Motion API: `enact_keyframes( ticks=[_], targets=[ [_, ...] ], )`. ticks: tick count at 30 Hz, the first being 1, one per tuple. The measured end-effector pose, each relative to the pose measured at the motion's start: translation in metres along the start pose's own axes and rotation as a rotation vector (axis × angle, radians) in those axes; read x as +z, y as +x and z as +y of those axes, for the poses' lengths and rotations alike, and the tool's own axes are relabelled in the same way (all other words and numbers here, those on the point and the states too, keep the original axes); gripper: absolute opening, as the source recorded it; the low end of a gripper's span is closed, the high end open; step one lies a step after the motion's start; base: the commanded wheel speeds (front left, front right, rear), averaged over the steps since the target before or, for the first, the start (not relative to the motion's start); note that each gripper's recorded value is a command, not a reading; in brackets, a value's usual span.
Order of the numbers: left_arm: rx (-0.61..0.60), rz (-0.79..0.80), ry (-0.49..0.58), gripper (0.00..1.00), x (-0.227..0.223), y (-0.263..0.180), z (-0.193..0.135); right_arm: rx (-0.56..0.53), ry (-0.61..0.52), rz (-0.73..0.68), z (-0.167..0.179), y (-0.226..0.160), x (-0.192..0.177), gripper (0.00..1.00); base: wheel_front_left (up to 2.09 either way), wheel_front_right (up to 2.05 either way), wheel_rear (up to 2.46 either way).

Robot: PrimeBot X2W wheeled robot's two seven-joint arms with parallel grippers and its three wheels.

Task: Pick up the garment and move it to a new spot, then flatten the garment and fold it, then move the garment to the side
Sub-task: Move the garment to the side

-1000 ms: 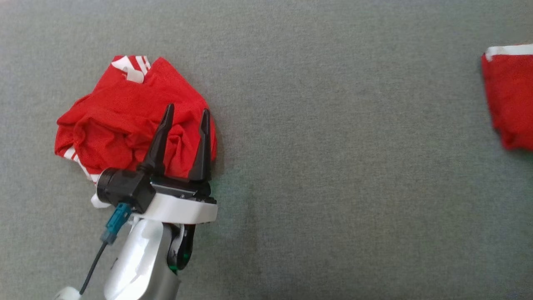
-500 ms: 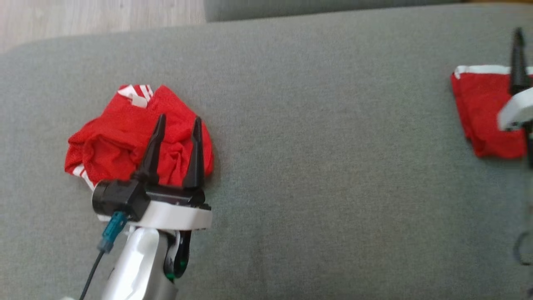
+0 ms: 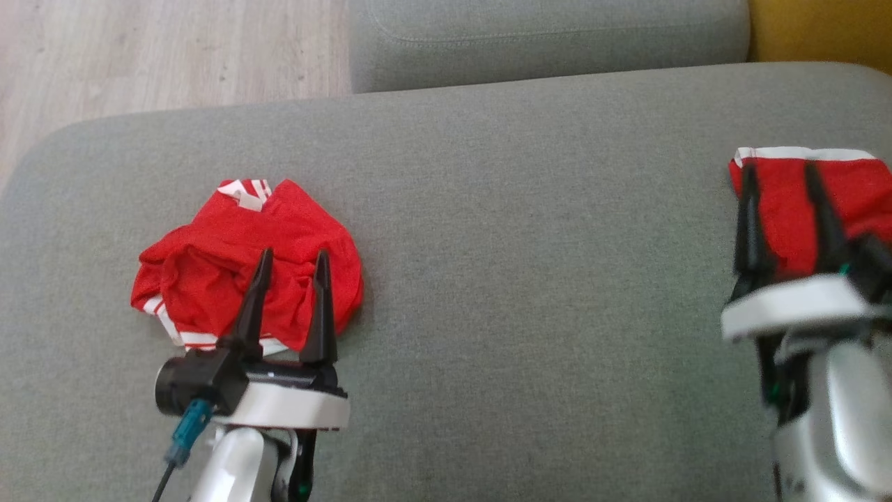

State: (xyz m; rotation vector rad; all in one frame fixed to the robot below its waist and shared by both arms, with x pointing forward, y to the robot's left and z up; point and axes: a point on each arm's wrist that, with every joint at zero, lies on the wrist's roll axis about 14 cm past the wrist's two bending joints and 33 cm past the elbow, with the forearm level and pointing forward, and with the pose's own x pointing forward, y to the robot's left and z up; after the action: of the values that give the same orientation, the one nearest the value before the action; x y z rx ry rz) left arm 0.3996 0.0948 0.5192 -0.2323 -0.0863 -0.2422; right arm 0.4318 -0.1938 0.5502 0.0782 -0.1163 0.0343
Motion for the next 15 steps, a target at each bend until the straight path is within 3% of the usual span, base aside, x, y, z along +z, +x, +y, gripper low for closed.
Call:
enact_keyframes(
  ticks=[8, 15],
  targets=[
    [0.039, 0.020, -0.013, 1.00, -0.006, -0.014, 0.009, 0.005, 0.094, 0.089, 0.011, -0.046, -0.051, 1.00, 0.00, 0.00, 0.00],
    [0.048, 0.036, -0.021, 1.00, -0.011, -0.019, 0.010, 0.007, 0.117, 0.098, 0.014, -0.054, -0.057, 1.00, 0.00, 0.00, 0.00]
  ],
)
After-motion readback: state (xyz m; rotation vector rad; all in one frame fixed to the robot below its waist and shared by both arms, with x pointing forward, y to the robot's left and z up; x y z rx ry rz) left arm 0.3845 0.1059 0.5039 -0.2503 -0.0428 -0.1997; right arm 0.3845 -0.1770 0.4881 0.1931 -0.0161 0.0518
